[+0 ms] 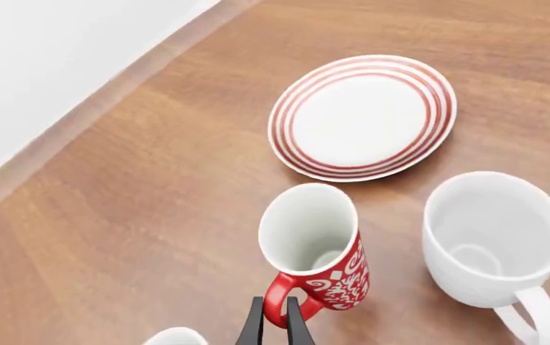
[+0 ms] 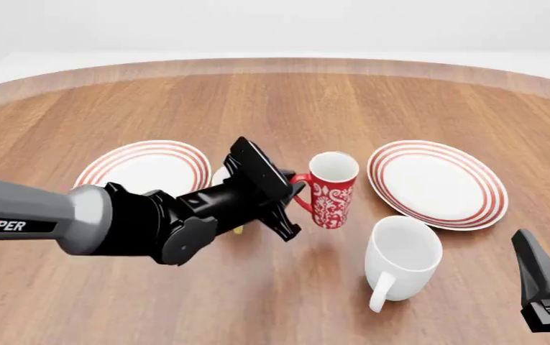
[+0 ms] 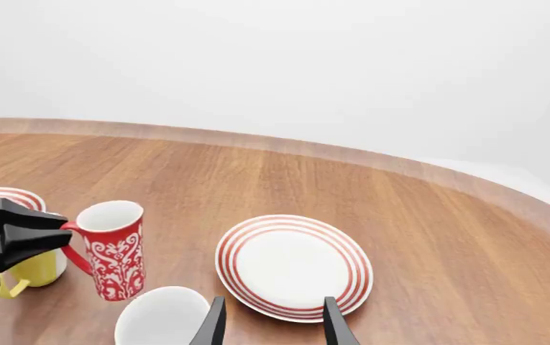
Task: Put the red mug on the left plate.
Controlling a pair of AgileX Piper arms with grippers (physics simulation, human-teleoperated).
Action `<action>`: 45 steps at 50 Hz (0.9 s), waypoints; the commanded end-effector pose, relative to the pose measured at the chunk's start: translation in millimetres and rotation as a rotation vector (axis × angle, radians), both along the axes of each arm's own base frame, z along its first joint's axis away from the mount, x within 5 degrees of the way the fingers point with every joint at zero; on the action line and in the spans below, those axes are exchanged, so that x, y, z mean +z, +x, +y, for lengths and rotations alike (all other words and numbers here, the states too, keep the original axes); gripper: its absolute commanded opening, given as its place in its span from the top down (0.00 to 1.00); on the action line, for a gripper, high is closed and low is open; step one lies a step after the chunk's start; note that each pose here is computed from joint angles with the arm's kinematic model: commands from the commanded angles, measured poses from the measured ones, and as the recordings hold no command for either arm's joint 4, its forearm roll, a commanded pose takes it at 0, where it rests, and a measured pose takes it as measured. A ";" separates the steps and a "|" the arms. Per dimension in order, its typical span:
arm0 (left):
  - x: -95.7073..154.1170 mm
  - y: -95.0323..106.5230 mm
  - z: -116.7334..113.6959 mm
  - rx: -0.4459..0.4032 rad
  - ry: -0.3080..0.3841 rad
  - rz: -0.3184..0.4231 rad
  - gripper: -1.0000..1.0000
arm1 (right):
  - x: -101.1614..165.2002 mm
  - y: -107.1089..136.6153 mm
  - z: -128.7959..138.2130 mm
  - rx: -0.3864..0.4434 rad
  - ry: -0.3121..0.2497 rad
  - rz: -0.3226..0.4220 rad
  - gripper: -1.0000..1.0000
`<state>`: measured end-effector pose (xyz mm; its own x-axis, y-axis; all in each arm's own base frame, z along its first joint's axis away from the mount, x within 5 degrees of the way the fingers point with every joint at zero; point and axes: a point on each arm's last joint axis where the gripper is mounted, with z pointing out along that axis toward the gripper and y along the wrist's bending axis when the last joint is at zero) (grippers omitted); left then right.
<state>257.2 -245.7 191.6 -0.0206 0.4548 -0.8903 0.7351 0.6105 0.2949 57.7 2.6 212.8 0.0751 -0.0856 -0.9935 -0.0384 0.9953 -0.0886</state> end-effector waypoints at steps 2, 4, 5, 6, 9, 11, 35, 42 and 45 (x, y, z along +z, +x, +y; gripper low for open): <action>16.1 0.0 6.0 0.015 -0.028 -0.025 1.00 | 0.0 0.1 0.0 0.000 0.000 0.001 0.00; 17.7 -0.2 6.9 0.016 -0.031 -0.027 1.00 | 0.0 0.1 0.0 0.000 0.000 0.000 0.00; 18.1 -0.3 7.1 0.017 -0.032 -0.027 1.00 | 0.0 0.1 0.0 0.000 0.000 0.000 0.00; 18.5 0.0 7.9 0.019 -0.033 -0.029 1.00 | 0.0 0.0 0.0 0.000 0.000 0.000 0.00; 20.7 0.7 9.8 0.025 -0.039 -0.031 1.00 | 0.0 0.0 0.0 0.000 0.000 0.000 0.00; 22.5 2.2 11.4 0.031 -0.043 -0.035 1.00 | 0.0 0.0 0.0 0.000 0.000 0.000 0.00; 32.8 15.8 39.9 0.125 -0.091 -0.066 1.00 | 0.0 0.1 0.0 0.000 0.000 0.000 0.00; 33.1 20.5 49.2 0.153 -0.093 -0.087 1.00 | 0.0 0.0 0.0 0.000 0.000 0.000 0.00; 34.5 20.7 51.8 0.160 -0.098 -0.090 1.00 | 0.0 0.0 0.0 0.000 0.000 0.000 0.00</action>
<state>273.1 -204.9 221.5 -0.0159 0.3749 -0.9269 0.6331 0.7213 0.2809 57.8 2.6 212.8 0.0749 -0.0855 -0.9935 -0.0385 0.9953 -0.0885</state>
